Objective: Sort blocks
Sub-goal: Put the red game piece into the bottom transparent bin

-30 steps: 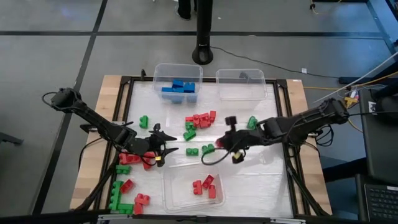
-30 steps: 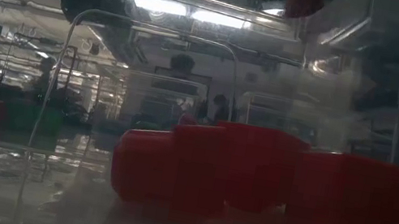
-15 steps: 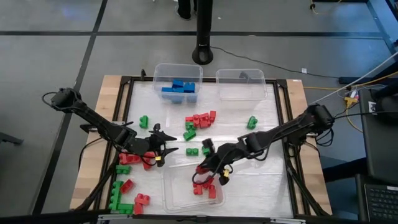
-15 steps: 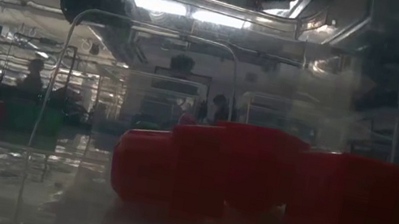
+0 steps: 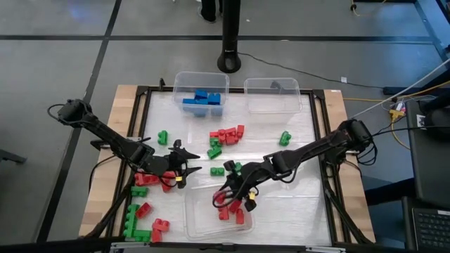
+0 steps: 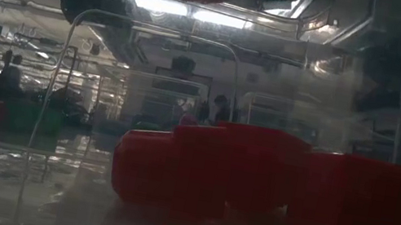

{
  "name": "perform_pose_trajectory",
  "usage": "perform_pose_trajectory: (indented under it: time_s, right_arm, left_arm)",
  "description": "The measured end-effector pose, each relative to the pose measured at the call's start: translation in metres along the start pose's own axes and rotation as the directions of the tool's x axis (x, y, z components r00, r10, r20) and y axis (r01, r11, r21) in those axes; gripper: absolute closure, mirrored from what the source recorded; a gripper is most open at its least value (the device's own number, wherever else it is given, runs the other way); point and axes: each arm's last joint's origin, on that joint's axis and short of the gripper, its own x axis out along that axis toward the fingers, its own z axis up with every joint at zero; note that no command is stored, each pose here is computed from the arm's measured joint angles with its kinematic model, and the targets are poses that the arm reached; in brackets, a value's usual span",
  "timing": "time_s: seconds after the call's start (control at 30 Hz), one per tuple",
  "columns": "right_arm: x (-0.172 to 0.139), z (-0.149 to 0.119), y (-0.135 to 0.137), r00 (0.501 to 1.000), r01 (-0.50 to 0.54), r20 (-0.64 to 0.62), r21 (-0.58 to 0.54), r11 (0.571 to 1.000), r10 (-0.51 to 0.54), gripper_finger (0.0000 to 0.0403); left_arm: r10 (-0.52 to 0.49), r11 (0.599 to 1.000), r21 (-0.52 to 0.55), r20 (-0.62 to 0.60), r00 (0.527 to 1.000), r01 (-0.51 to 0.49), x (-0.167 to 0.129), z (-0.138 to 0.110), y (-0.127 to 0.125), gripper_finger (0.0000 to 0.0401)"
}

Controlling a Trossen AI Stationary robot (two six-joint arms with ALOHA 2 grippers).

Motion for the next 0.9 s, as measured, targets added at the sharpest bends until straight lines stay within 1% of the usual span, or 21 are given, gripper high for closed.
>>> perform_pose_trajectory:
  time_s: [0.13, 0.23, 0.3, 0.37, 0.47, 0.57, 0.63, 0.67, 0.73, 0.8, 0.9]
  right_arm:
    - [0.000, -0.003, 0.000, 1.000, -0.013, -0.027, 0.003, 1.000, 0.013, 0.0190]
    - [-0.002, -0.002, -0.002, 1.000, -0.013, -0.023, 0.000, 1.000, 0.013, 0.0149]
    - [-0.005, 0.001, -0.006, 0.999, -0.026, -0.039, -0.019, 0.999, 0.025, 0.0131]
    - [-0.013, 0.007, -0.012, 0.994, -0.031, -0.106, -0.023, 0.999, 0.029, 0.0120]
    - [-0.032, 0.024, -0.025, 0.977, 0.023, -0.213, -0.025, 0.999, -0.028, 0.0116]
    - [-0.051, 0.031, -0.037, 0.926, 0.092, -0.359, -0.083, 0.992, -0.116, 0.0120]
    - [-0.060, 0.032, -0.046, 0.880, 0.164, -0.427, -0.138, 0.977, -0.208, 0.0123]
    - [-0.064, 0.031, -0.050, 0.850, 0.195, -0.461, -0.174, 0.965, -0.255, 0.0125]
    - [-0.072, 0.024, -0.060, 0.769, 0.239, -0.544, -0.242, 0.940, -0.336, 0.0128]
    - [-0.077, 0.013, -0.070, 0.699, 0.232, -0.613, -0.292, 0.928, -0.367, 0.0131]
    - [-0.077, -0.011, -0.090, 0.638, 0.210, -0.681, -0.294, 0.932, -0.359, 0.0134]
  left_arm:
    - [0.000, 1.000, 0.000, 0.000, 1.000, 0.000, 0.000, 0.000, 0.000, 0.0203]
    - [0.000, 1.000, 0.000, 0.000, 1.000, 0.000, 0.000, 0.000, 0.000, 0.0203]
    - [0.000, 1.000, 0.000, 0.000, 1.000, 0.000, 0.000, 0.000, 0.000, 0.0203]
    - [0.000, 1.000, -0.001, 0.000, 1.000, 0.000, 0.000, 0.000, 0.000, 0.0203]
    - [0.000, 1.000, -0.007, -0.001, 1.000, 0.000, 0.000, 0.000, 0.000, 0.0203]
    - [0.000, 1.000, -0.012, -0.002, 1.000, 0.000, 0.000, 0.000, 0.000, 0.0203]
    - [0.001, 1.000, -0.011, -0.003, 1.000, -0.001, 0.000, 0.000, 0.000, 0.0203]
    - [0.001, 1.000, -0.011, -0.003, 1.000, -0.001, 0.000, -0.001, 0.000, 0.0203]
    - [0.003, 1.000, -0.008, -0.007, 1.000, -0.003, 0.000, -0.001, 0.000, 0.0203]
    - [0.003, 1.000, -0.007, -0.007, 1.000, -0.003, 0.000, -0.001, 0.000, 0.0203]
    - [0.003, 1.000, -0.004, -0.007, 1.000, -0.003, 0.000, -0.001, 0.000, 0.0203]
